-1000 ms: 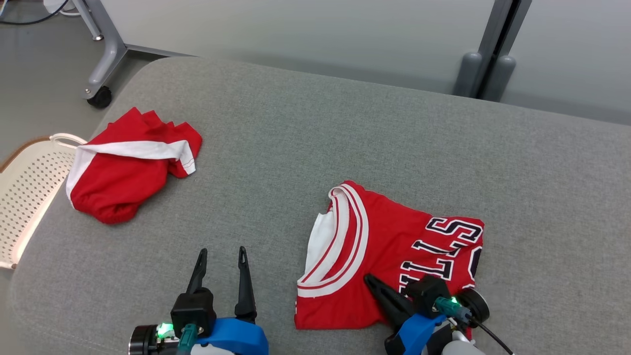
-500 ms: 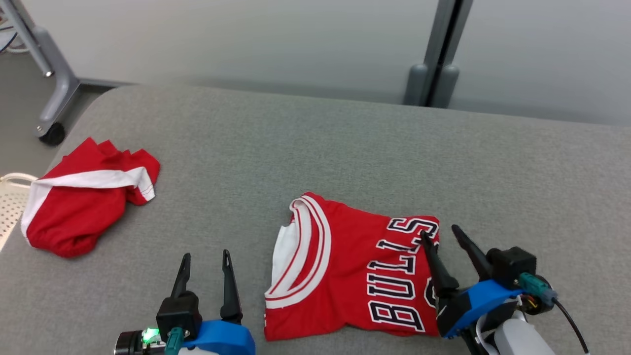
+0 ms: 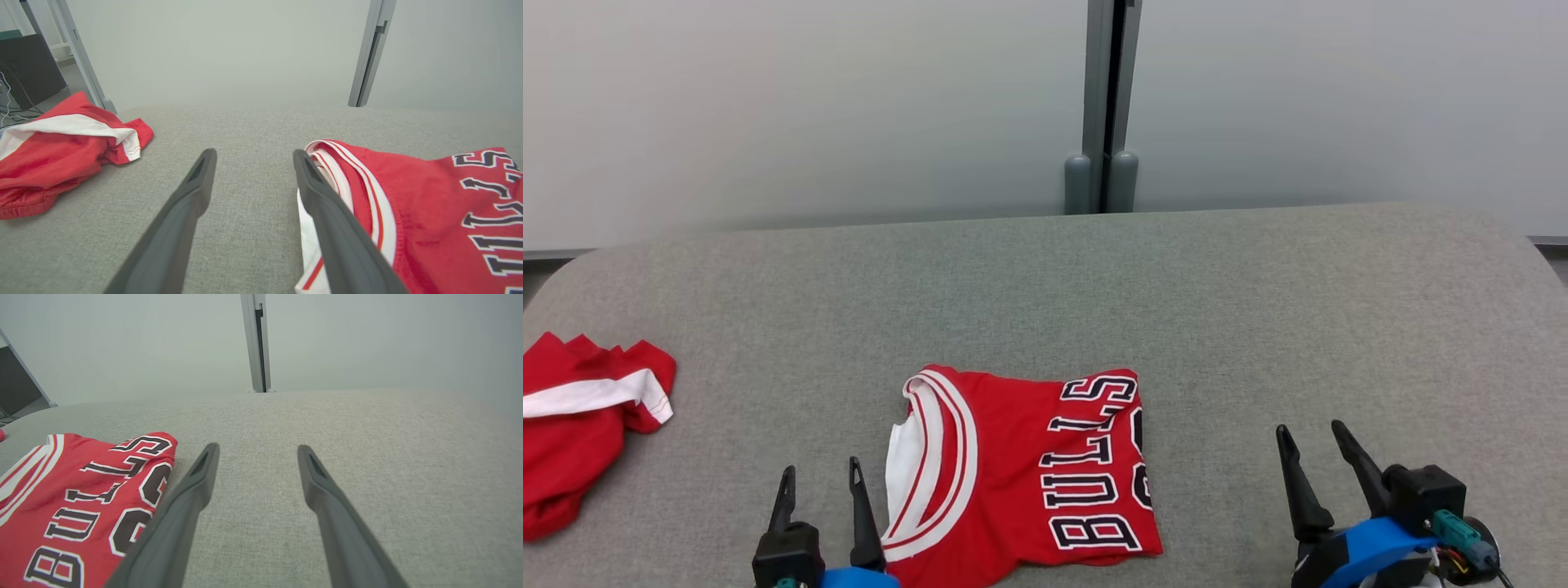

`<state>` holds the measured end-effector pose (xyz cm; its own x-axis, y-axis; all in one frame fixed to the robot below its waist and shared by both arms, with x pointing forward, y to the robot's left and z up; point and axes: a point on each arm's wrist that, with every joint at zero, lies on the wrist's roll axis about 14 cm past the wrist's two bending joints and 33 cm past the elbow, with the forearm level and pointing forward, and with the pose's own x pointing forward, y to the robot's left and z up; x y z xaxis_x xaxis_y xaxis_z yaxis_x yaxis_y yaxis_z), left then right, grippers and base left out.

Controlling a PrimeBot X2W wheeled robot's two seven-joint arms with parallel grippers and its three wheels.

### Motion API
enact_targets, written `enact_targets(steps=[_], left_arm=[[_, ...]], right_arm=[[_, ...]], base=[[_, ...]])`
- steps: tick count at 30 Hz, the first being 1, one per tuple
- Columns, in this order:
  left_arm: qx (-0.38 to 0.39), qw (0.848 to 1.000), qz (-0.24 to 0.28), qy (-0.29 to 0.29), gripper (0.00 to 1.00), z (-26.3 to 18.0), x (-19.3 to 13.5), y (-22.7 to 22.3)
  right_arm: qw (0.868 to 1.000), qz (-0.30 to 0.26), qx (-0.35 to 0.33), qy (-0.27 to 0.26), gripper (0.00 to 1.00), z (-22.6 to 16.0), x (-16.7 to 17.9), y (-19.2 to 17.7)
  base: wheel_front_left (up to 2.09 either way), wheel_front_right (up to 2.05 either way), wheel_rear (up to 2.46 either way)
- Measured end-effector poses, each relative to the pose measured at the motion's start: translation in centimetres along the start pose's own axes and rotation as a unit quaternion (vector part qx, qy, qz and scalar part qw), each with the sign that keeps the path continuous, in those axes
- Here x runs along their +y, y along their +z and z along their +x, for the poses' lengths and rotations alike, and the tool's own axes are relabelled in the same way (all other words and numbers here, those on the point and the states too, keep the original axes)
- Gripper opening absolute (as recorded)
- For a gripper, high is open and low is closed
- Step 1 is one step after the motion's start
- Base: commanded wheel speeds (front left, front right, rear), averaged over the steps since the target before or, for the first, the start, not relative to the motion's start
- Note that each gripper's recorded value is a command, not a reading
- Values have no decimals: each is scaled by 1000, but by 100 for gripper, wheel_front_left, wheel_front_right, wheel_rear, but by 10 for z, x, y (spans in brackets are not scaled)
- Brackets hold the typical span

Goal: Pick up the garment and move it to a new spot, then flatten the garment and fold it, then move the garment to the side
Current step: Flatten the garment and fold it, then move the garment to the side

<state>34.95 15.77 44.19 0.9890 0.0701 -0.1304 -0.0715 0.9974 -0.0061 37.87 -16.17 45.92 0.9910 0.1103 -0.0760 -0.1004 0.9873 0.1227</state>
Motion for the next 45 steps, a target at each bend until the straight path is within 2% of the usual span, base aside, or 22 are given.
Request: enact_targets(steps=[6,15,24,33,34,36,40,45], left_arm=[[1,1000,9,-6,100,-9,1,-3],[3,1000,6,-11,100,-12,0,-4],[8,1000,-1,-1,100,-12,6,-7],[29,999,-8,34,100,-17,26,-19],[30,999,-9,37,100,-17,28,-19],[30,999,-8,40,100,-15,30,-19],[31,999,-8,32,100,-11,25,-19],[30,1000,-8,0,100,-4,5,-18]], right_arm=[[1000,11,10,-10,100,-20,-3,-10],[999,24,31,23,100,-14,20,-23],[991,44,62,113,100,23,81,-32],[978,54,149,137,100,42,104,-80],[976,53,159,137,93,42,104,-85],[974,55,174,136,0,41,105,-95],[975,68,174,124,0,45,99,-95],[980,77,160,87,0,44,75,-89]], base=[[0,0,0],[0,0,0],[0,0,0],[0,0,0],[0,0,0],[0,0,0],[0,0,0],[0,0,0]])
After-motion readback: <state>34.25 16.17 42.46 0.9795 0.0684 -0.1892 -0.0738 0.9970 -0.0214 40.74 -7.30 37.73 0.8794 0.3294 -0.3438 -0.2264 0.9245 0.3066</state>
